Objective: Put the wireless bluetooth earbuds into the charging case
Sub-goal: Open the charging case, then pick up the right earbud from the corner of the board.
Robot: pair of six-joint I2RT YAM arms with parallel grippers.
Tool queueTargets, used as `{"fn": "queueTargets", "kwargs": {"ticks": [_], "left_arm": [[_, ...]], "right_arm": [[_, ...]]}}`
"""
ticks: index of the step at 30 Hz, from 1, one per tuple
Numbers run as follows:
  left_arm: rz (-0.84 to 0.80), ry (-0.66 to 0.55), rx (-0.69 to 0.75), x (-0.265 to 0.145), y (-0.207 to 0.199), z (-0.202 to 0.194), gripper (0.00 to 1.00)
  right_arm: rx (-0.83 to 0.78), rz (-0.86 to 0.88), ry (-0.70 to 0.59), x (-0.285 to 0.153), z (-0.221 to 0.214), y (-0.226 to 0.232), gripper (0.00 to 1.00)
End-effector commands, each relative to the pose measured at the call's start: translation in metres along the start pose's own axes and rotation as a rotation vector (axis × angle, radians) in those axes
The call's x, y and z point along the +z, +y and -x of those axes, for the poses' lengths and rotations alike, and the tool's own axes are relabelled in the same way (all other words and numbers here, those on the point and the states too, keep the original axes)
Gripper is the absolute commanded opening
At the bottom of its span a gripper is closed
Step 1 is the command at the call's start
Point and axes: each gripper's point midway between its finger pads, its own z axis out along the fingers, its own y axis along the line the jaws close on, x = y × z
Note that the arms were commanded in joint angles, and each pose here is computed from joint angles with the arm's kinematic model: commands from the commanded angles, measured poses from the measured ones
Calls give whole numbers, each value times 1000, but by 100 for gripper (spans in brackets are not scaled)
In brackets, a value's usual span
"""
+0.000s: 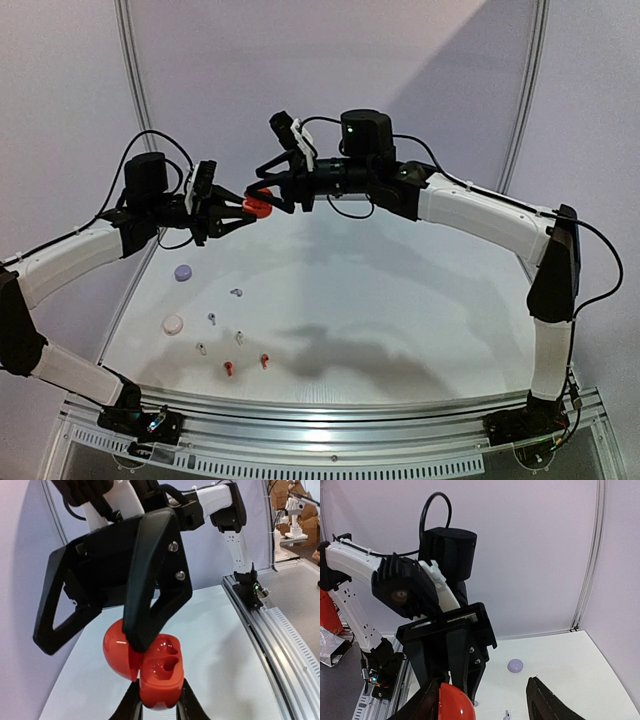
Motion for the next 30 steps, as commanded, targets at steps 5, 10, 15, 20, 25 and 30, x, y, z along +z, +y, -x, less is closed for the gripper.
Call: {"fn": "queueTargets", "kwargs": {"ticks": [5, 10, 15, 20, 25, 30], "left_arm": [[5, -23, -159, 1, -3, -2, 0], [113, -30, -245, -2, 12, -6, 0], [265, -38, -301, -17, 29, -8, 0], [379, 2, -337, -43, 38, -10, 0], [484, 72, -411, -70, 39, -23, 0], [577, 187, -440, -87, 37, -42, 0]], "right_arm": [[26, 28, -98, -3, 29, 1, 67], [83, -40, -173, -15, 55, -13, 76], [371, -255, -216, -56, 52, -81, 77], [658, -673, -86, -107, -20, -153, 75], [622, -932, 234, -138, -86, -168, 75], [687, -966, 480, -143, -146, -158, 69]]}}
